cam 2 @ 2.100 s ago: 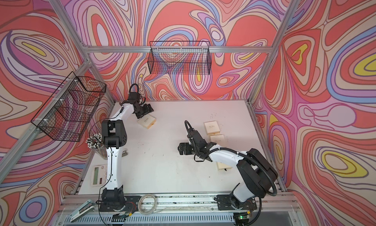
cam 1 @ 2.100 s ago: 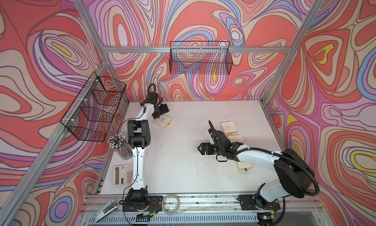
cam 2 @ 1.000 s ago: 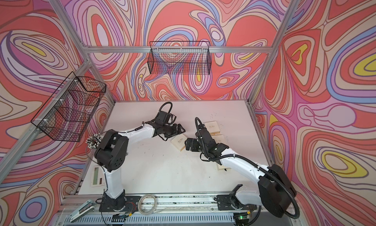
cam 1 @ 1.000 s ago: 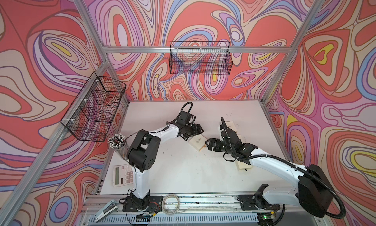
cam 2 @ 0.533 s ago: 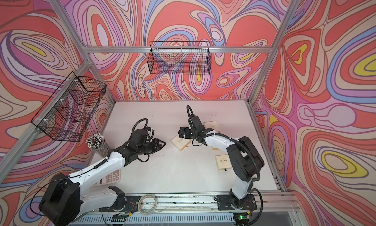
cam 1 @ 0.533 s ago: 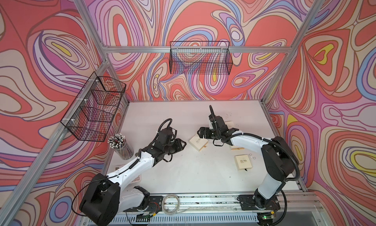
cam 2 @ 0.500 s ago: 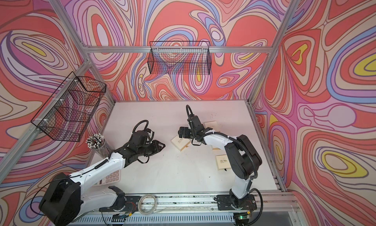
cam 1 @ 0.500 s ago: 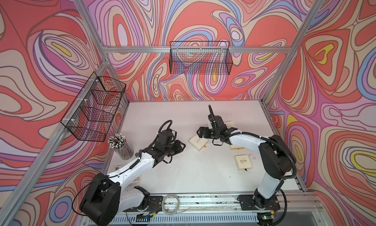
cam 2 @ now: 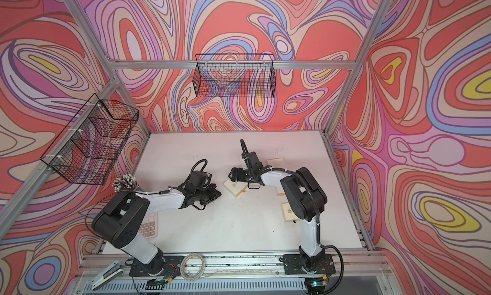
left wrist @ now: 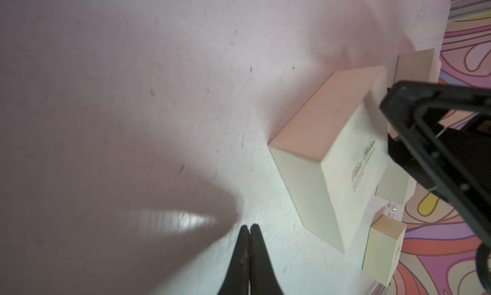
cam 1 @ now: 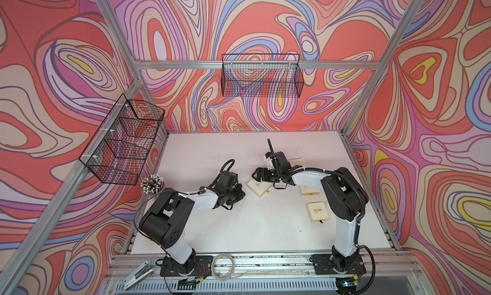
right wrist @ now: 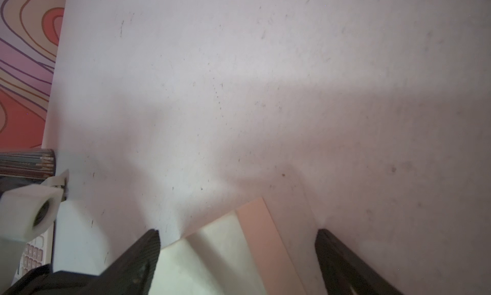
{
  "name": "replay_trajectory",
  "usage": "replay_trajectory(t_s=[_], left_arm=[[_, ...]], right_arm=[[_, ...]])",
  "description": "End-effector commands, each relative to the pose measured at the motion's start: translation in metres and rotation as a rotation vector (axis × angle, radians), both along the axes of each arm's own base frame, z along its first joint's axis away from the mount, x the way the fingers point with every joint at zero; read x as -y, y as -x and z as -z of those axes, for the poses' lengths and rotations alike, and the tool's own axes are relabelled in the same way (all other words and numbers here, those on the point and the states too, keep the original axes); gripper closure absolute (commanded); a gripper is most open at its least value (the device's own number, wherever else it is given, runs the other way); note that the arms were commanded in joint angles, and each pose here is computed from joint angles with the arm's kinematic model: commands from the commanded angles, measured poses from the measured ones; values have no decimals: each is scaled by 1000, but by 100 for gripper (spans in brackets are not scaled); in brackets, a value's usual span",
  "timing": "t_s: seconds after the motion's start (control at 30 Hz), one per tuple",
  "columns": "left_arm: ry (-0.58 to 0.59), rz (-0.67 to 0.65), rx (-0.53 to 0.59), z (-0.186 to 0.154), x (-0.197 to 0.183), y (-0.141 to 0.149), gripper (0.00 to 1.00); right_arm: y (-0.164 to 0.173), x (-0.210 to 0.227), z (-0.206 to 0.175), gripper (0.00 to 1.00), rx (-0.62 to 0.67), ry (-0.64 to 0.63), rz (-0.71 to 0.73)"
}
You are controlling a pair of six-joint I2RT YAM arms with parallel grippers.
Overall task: Take out the earrings from the drawer-style jewelry box
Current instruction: Move the jewelry box to the center of the board.
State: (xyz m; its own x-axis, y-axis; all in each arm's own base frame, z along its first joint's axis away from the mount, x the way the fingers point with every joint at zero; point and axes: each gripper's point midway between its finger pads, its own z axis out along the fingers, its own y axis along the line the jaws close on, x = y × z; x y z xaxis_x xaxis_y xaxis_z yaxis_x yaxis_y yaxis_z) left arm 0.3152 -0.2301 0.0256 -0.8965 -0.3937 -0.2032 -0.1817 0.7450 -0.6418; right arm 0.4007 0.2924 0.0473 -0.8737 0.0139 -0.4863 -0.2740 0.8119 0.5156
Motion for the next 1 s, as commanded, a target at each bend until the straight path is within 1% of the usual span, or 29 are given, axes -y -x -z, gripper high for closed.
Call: replay_trajectory(t_s=[0.0,0.17,0.27,0.43,0.47,0.57,0.77,0.87,0.97], left_arm=[[39,-7,58,-9,14,-23,100],[17,32,55,1,22,-33,100],[50,86,36,4,35,-34,100],[79,133,34,8,46,-31,100],[85,143,30,8,47,-30,100],[99,179,31,7,55,-22,100],[125,228,20,8,68,-1,100],[133,231,15,9,68,9,100],[127,193,15,11,60,12,100]], right_arm=[[17,3,-5,4,-15,-31,-15],[35,15,-3,4,-21,-44,17],[44,19,-2,4,-21,-64,25],[56,27,5,5,-32,-78,52],[58,28,-1,5,-23,-94,59],[68,33,-2,5,-27,-112,86],[92,39,-4,6,-24,-100,117],[106,42,-5,6,-24,-102,138],[116,54,-3,5,-20,-82,184]])
